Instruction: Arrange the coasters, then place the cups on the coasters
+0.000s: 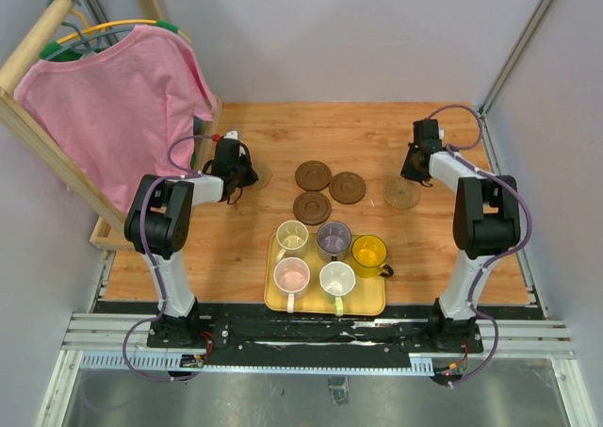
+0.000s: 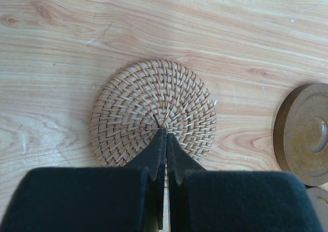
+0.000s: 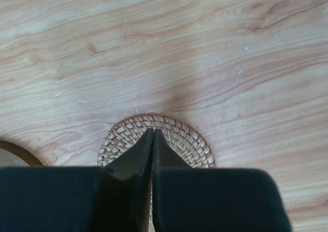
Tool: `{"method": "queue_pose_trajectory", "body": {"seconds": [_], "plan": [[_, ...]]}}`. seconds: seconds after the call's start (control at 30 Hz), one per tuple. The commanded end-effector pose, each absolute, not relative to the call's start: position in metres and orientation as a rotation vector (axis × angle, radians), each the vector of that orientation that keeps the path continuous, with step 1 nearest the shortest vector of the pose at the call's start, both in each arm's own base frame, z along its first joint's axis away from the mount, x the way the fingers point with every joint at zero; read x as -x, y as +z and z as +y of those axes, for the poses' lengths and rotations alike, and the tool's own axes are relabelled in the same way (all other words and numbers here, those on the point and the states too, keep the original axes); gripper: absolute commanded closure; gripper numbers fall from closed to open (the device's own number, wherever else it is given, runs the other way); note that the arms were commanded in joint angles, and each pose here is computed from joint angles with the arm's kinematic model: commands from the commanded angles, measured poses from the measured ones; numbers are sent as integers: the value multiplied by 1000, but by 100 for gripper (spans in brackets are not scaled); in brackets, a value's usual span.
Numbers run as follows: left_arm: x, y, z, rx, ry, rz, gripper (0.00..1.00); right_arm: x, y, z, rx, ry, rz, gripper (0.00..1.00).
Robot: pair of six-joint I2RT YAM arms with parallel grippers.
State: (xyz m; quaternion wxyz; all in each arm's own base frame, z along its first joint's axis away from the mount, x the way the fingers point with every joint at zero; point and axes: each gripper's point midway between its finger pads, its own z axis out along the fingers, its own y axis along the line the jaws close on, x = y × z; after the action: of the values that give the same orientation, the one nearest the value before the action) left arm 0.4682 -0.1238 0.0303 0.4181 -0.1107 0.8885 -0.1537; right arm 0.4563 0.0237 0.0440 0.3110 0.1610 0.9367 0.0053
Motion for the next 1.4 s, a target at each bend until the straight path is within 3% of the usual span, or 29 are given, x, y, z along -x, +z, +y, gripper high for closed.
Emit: {"method": "queue_pose_trajectory", "body": {"seconds": [0.0, 0.2, 0.6, 1.37], "plan": [[-462, 22, -120, 254, -371, 2274, 99, -450, 62, 20, -415, 33, 2430, 99], [-458, 22, -121, 256, -384, 2275, 99, -425, 75, 22, -418, 49, 2432, 99], [-451, 20, -126, 247, -423, 2287, 99, -386, 34, 46, -392, 110, 2566, 99], [-457, 12, -127, 247, -411, 2317, 99, -445, 1, 22, -474, -48, 2634, 99]]}}
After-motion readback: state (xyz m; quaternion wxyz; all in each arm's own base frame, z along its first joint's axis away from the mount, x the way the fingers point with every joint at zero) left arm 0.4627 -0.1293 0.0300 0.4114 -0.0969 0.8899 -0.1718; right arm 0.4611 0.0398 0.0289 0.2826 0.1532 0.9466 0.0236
